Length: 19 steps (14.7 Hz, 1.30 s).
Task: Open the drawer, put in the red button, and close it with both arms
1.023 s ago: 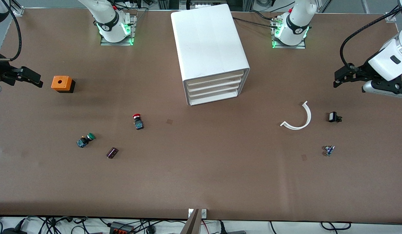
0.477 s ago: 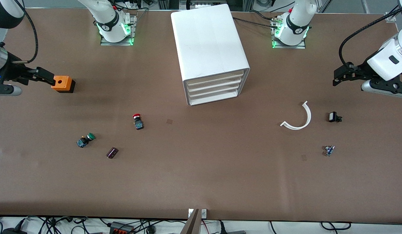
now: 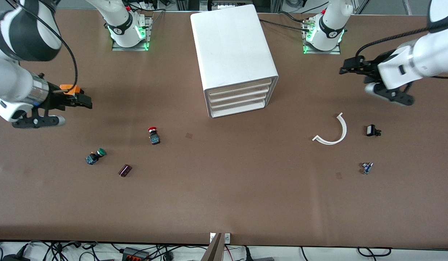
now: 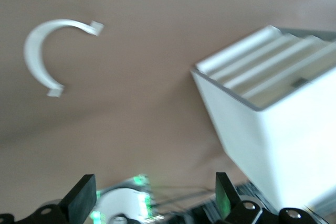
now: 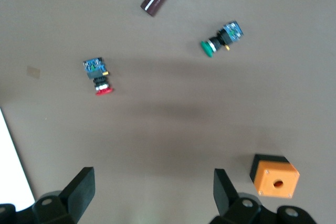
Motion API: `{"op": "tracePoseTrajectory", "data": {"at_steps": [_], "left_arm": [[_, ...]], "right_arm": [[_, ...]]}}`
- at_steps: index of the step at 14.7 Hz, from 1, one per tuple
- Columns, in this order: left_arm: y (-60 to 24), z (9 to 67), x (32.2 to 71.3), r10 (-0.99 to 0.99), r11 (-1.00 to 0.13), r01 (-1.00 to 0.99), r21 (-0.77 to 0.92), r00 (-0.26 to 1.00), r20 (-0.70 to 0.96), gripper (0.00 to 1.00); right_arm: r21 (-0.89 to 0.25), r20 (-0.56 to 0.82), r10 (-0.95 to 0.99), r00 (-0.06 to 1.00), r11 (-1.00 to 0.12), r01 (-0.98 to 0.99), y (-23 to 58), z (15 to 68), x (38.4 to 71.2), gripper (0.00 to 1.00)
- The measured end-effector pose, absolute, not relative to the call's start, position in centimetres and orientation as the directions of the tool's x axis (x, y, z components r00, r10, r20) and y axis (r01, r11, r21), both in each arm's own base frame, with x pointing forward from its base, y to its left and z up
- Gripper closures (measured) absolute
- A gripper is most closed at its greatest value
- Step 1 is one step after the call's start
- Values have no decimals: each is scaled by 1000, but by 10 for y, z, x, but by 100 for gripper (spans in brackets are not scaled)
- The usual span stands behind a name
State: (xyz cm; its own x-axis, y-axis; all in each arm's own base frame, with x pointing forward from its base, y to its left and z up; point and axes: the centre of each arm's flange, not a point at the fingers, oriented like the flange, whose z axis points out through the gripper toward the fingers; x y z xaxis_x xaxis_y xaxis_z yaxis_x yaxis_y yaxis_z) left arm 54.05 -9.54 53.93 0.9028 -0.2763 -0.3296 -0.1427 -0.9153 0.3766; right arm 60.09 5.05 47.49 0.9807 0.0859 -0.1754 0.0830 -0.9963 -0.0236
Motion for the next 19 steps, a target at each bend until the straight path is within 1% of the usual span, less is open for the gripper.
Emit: {"op": "tracePoseTrajectory", "data": {"at_steps": [3,4,7,9,11,12,15,17,19], "left_arm": [[-122,478,561,-320,-828,-49,558,859,-400,0],[-128,456,568,-346,-787,-32,616,849,-399,0],[-139,391,587,-409,-645,-33,764,859,-308,0],[-145,346,592,-417,-527,-49,848,885,-208,0],[-148,297,583,-398,-396,-78,915,913,-94,0],[-150,275,574,-379,-351,-93,932,924,-51,0],[-173,233,544,-348,-284,-148,947,937,42,0],[-197,223,527,-357,-256,-157,954,932,57,0],[-213,221,518,-384,-248,-168,954,921,63,0]], "right_arm": [[-24,-175,121,977,-993,118,80,420,625,0],[-22,-176,141,974,-990,139,96,397,631,0],[-10,-180,192,965,-981,193,146,332,639,0],[-18,-177,207,962,-978,207,166,293,642,0],[-37,-191,203,960,-979,200,176,260,642,0],[-38,-199,206,958,-979,203,180,247,641,0],[-33,-224,236,946,-971,235,202,217,633,0],[-31,-248,245,937,-969,245,209,200,628,0],[-28,-264,251,931,-967,253,213,189,624,0]]}}
